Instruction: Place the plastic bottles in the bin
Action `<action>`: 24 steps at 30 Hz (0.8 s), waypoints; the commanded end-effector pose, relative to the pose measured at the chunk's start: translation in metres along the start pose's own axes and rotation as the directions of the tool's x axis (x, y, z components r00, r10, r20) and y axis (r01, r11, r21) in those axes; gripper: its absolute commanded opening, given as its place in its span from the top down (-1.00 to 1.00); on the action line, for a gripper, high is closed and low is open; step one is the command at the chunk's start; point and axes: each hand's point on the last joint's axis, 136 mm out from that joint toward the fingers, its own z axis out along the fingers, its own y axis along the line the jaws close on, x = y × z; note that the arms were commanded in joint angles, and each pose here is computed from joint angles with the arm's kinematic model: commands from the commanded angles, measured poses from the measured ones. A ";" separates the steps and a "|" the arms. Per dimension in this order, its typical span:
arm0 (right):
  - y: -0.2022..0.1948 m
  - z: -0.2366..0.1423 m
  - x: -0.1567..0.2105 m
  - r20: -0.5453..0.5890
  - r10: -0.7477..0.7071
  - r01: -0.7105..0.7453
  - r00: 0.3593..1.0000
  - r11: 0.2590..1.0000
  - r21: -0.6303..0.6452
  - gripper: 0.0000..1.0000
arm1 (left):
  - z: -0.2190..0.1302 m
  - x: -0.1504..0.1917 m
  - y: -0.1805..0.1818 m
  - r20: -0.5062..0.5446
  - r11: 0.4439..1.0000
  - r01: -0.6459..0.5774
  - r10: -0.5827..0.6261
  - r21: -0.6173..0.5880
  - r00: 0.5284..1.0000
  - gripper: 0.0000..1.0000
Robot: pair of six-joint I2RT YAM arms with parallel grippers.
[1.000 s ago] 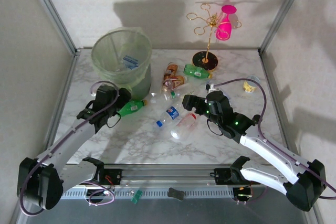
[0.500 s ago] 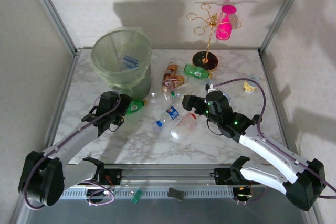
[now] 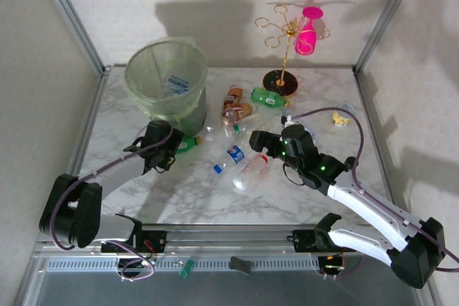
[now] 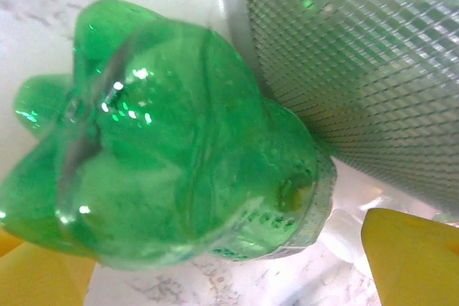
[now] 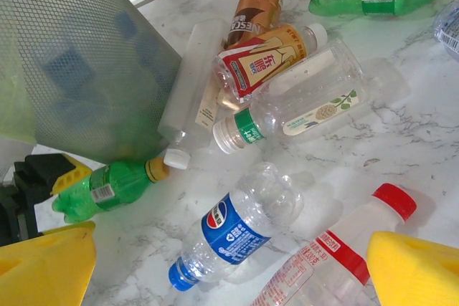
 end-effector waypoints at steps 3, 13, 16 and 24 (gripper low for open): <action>-0.001 -0.005 -0.012 0.039 -0.011 0.011 0.999 1.000 0.015 -0.94 | 0.011 -0.014 -0.002 0.042 1.000 0.013 -0.011 -0.027 0.999 -0.75; -0.004 -0.006 -0.010 0.043 -0.006 0.005 0.999 1.000 0.022 -0.94 | 0.012 -0.017 0.013 0.056 0.998 0.000 0.004 -0.069 0.998 -0.22; -0.002 -0.006 -0.011 0.042 -0.004 0.004 0.999 1.000 0.016 -0.94 | 0.007 -0.018 0.011 0.060 0.998 -0.007 0.011 -0.062 0.998 -0.10; 0.000 -0.006 -0.012 0.042 0.003 -0.003 0.999 1.000 0.009 -0.94 | -0.013 -0.022 0.007 0.083 0.999 -0.037 0.040 -0.040 0.996 0.03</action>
